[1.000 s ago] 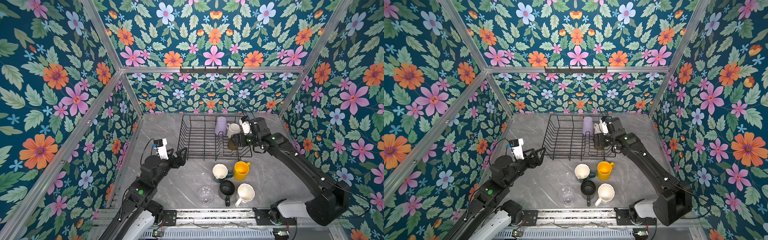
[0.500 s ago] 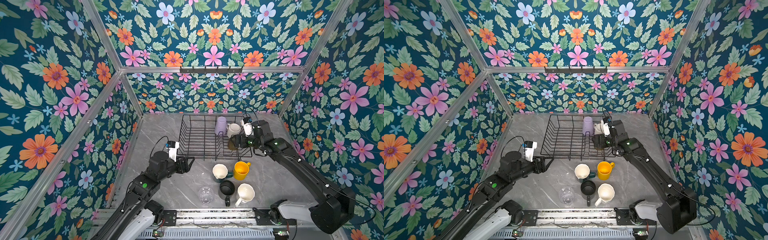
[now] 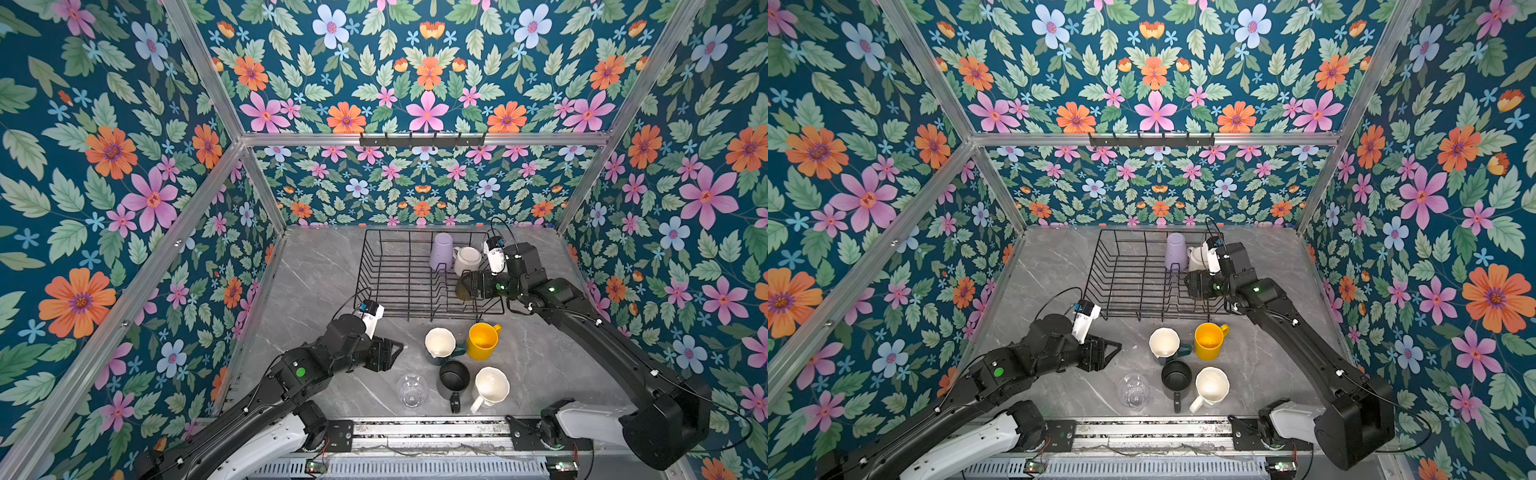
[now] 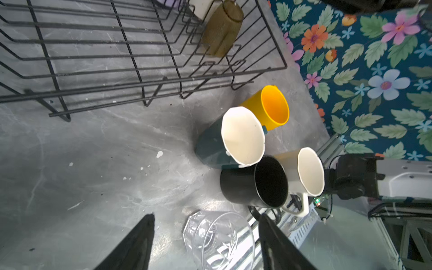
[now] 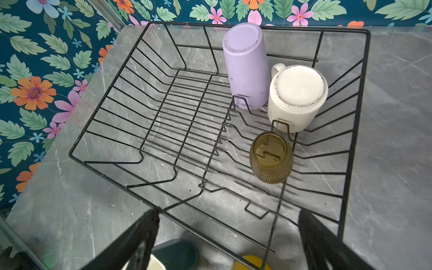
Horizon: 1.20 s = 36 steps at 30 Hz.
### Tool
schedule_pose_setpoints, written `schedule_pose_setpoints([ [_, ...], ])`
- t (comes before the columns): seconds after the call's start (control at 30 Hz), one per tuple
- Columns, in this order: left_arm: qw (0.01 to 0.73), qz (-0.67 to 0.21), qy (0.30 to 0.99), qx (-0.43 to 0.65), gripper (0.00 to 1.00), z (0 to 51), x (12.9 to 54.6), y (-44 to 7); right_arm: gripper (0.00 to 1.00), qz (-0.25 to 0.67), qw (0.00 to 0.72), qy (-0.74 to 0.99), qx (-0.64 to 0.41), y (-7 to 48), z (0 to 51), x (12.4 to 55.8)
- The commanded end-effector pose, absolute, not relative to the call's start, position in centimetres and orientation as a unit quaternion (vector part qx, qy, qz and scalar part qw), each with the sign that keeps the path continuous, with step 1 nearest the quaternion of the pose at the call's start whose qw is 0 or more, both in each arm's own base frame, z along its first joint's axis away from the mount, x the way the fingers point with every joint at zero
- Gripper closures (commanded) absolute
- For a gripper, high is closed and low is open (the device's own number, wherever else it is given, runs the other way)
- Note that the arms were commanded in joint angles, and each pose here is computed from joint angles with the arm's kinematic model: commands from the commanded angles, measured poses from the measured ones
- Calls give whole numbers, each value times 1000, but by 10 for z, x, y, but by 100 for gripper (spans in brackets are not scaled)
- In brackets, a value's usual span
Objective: Load the cups into the dish rack
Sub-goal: 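Reach the left gripper down to the clear glass and grasp it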
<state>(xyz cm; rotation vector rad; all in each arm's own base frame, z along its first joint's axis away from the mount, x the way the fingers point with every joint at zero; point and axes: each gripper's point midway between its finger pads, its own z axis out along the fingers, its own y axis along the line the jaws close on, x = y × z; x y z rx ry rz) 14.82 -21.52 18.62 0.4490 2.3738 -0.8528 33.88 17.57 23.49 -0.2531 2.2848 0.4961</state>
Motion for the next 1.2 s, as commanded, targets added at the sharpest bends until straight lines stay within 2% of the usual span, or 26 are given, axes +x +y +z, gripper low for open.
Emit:
schedule_pose_setpoints([
  [0.0, 257, -304, 900, 179, 30, 172, 137, -216, 7, 196, 398, 891, -97, 176, 241, 342],
  [0.33, 188, -215, 926, 246, 30, 128, 103, -229, 7, 196, 397, 892, -95, 175, 240, 340],
  [0.57, 173, -171, 935, 259, 32, 112, 100, -229, 7, 199, 395, 892, -96, 176, 238, 339],
  [1.17, 156, -109, 947, 260, 48, 88, 107, -228, 7, 194, 394, 893, -96, 173, 233, 336],
])
